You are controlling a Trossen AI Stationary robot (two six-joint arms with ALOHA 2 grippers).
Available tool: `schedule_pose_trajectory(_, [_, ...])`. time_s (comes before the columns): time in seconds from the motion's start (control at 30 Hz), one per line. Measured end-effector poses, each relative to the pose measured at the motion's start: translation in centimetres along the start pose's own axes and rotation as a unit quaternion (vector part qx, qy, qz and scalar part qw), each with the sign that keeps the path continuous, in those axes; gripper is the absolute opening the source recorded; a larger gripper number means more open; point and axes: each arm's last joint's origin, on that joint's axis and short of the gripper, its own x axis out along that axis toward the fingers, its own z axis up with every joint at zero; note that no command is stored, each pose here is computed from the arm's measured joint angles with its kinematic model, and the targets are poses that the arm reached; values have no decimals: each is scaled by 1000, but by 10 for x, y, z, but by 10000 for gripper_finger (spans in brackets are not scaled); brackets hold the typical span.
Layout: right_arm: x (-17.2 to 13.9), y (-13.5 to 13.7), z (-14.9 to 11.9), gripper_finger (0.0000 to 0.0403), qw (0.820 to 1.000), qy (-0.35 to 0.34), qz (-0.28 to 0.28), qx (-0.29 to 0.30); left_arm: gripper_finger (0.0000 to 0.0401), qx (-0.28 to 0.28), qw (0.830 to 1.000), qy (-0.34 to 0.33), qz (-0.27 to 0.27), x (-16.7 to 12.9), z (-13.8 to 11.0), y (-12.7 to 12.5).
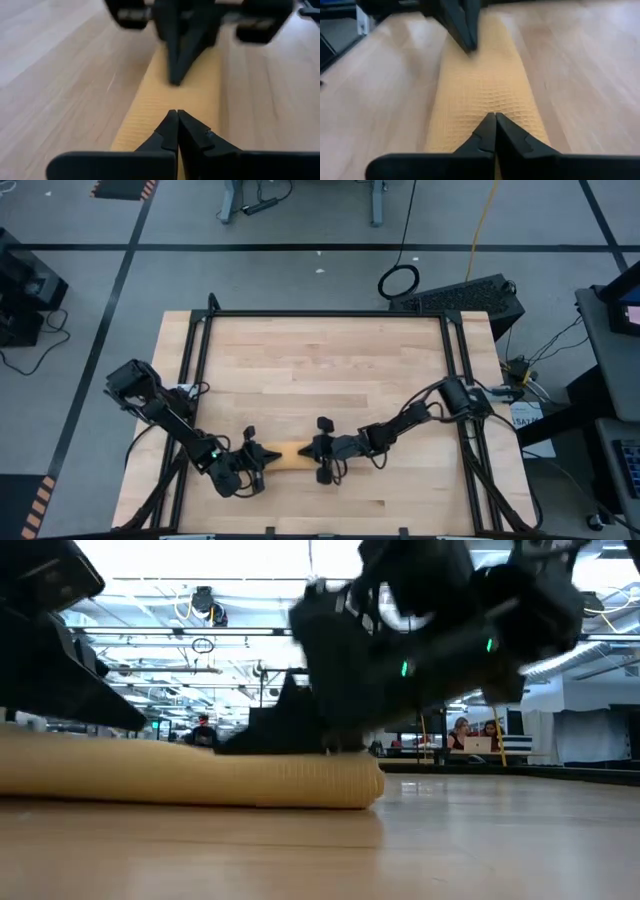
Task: Roll towel
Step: Roll the folded yellow towel
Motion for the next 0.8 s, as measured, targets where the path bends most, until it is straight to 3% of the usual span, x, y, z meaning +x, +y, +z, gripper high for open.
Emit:
schedule_pose_trajectory(0.23, [6, -10, -15, 0, 999, 15, -8, 28, 6, 4, 999, 15, -31, -24, 10, -1])
schedule_pose_trajectory(0.37, [6, -9, -15, 0, 1000, 15, -7, 25, 6, 14, 998, 58, -4, -31, -4, 6])
schedule_pose_trajectory(0.47, [6, -9, -17, 0, 1000, 23, -8, 19, 6, -9, 997, 77, 20, -30, -20, 16])
schedule_pose_trajectory(0.67, [0, -10, -12, 0, 998, 66, -2, -6, 6, -60, 998, 33, 3, -26, -23, 18])
schedule_pose_trajectory(0.8, [-9, -11, -1, 0, 995, 101, 6, -15, 6, -55, 998, 6, 3, -21, -14, 16])
